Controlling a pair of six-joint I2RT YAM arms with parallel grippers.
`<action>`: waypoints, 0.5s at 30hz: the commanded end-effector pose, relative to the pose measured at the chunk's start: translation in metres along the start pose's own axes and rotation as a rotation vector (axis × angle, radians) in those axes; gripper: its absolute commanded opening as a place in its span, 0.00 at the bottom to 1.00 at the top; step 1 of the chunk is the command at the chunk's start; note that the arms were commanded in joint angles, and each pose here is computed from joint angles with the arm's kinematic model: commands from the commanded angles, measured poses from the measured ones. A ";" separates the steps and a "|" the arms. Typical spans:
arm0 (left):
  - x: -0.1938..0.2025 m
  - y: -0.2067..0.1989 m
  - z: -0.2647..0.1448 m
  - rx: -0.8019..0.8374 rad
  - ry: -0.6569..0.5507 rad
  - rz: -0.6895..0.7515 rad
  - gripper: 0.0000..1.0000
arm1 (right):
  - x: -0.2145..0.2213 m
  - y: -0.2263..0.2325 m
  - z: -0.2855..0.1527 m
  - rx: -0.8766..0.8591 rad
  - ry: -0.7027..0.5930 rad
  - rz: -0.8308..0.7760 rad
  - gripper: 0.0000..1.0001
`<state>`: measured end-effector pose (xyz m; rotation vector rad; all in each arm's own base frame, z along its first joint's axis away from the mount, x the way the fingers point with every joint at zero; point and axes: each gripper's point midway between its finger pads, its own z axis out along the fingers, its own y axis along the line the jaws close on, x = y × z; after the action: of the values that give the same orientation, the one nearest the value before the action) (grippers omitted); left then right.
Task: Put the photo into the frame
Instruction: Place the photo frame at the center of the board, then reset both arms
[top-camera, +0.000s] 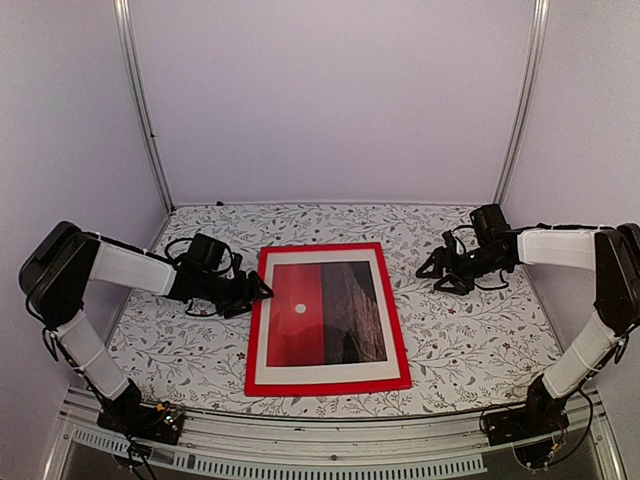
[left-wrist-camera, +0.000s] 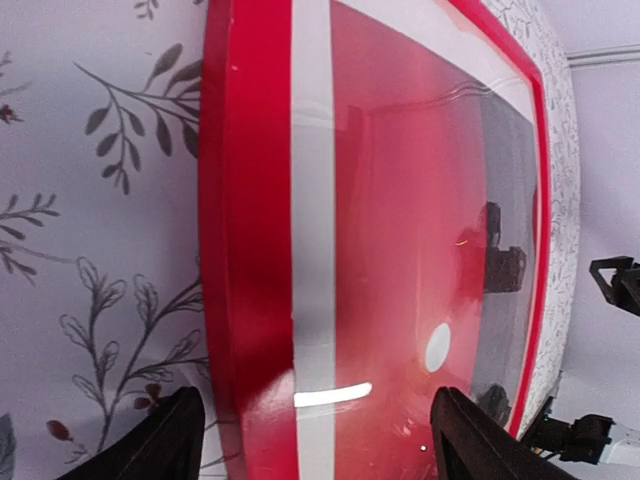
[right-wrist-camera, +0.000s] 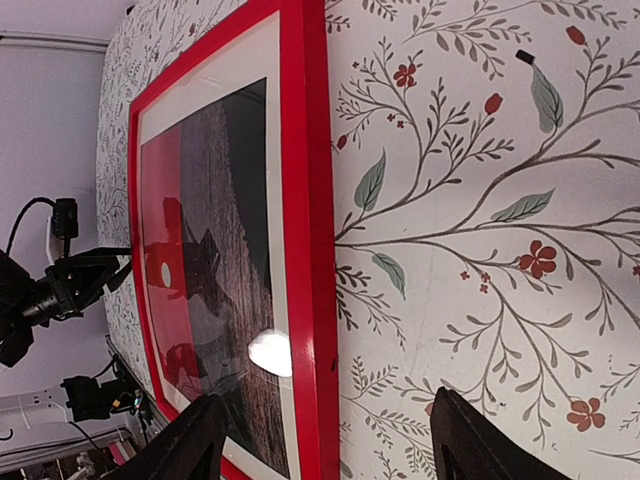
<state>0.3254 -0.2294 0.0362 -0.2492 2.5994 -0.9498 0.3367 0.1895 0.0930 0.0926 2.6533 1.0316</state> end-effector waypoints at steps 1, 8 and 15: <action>-0.026 0.014 -0.011 -0.132 -0.080 0.112 0.81 | 0.003 -0.008 0.005 0.035 0.000 0.000 0.74; -0.070 0.010 -0.058 -0.326 -0.240 0.256 0.84 | -0.015 -0.009 -0.021 0.166 -0.109 -0.090 0.75; -0.116 -0.013 -0.136 -0.462 -0.494 0.373 0.86 | -0.044 0.003 -0.065 0.330 -0.276 -0.244 0.79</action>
<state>0.3727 -0.1667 0.1302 -0.0887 2.3647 -0.3757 0.3444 0.1613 0.1143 0.0391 2.5907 0.6866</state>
